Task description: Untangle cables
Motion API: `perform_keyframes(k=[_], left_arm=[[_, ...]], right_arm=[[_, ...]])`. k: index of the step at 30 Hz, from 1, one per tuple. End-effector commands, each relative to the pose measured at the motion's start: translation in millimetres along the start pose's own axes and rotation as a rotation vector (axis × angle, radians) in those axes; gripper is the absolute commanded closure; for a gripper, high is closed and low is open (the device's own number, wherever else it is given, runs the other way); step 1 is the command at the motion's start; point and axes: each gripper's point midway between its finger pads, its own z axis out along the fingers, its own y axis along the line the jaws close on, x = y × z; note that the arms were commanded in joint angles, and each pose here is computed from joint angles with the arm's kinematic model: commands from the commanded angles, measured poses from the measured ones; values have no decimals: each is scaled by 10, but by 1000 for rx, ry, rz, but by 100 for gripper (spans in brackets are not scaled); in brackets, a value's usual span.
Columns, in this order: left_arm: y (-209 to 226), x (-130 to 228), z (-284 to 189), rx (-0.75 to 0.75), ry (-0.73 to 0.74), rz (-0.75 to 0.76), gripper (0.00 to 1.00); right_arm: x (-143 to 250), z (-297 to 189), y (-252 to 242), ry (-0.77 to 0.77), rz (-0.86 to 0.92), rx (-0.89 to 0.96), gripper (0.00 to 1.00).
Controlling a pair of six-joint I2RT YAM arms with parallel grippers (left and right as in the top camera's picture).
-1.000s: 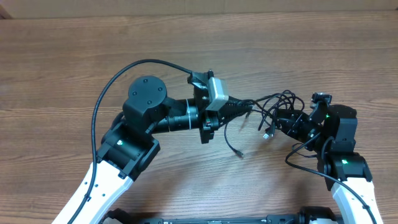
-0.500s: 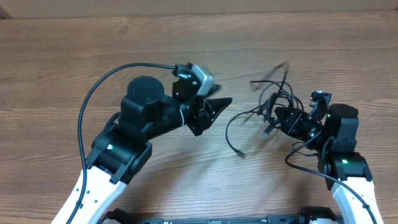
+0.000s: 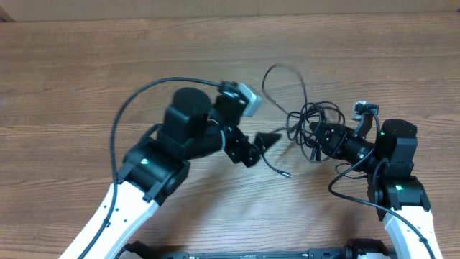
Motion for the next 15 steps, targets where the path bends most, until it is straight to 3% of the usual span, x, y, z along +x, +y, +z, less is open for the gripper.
perform_keyframes(k=[1,4,10,15], left_arm=[[-143,30,102,69,26,73,6],[-131,93,182,75,51,65,0],[-26,320,356,73,136,16,5],[74,418,472,49,169,-44,1]], right_arm=[[-3,-45,163,7,-33,-72,96],[-11,-52,245,10,-52,-114,96],[9,-91,464,35,-99,-231,96],[-1,-102,510,33,-115,-253,96]])
